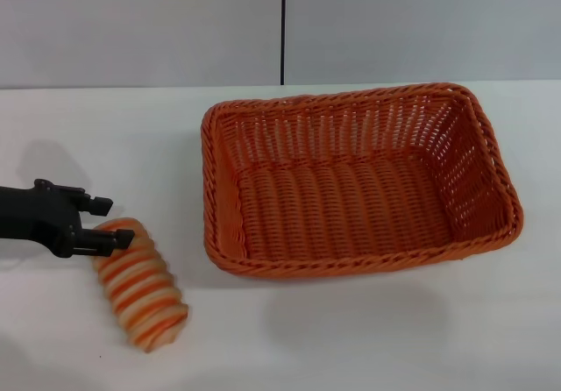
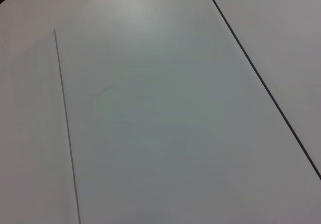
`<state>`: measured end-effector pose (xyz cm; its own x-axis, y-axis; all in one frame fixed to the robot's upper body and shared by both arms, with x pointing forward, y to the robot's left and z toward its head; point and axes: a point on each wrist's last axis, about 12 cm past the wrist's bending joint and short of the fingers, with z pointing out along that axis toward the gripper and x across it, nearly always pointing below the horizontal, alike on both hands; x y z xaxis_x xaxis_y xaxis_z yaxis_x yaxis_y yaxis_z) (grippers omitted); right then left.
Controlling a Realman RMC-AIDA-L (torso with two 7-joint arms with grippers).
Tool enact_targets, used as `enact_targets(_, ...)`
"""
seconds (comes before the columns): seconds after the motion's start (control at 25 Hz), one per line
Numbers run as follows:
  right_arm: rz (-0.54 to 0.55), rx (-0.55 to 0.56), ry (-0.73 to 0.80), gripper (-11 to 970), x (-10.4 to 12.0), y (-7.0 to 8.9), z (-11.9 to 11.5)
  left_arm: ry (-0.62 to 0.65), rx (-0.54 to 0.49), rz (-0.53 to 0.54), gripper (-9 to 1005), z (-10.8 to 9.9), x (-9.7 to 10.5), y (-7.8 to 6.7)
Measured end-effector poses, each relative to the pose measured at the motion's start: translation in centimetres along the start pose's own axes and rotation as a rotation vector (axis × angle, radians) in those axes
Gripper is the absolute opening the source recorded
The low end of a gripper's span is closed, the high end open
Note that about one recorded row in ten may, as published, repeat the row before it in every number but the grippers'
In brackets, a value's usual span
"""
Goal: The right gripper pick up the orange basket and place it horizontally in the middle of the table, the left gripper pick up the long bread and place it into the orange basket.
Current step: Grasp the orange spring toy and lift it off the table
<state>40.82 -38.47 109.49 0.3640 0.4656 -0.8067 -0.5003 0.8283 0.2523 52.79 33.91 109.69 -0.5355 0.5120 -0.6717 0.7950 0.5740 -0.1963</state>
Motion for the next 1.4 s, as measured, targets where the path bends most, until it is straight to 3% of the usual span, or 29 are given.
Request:
enact_targets(0.68,0.003,-0.003,-0.001,608,0.03,-0.01,0.13,0.058,0.007,0.013,662,0.51,-0.1,-0.02)
enact_targets(0.96,0.001,-0.001,0.0,608,0.05,-0.05,0.15,0.054,0.003,0.006,590,0.29,-0.27,-0.03)
enact_targets(1.16,0.002,-0.002,-0.001,609,0.04,-0.03,0.16,0.066,0.002,0.017,472,0.44,-0.28,-0.04)
enact_targets(1.4,0.004,-0.005,0.001,609,0.15,-0.07,0.38,0.065,0.011,0.026,424,0.5,-0.49,-0.16)
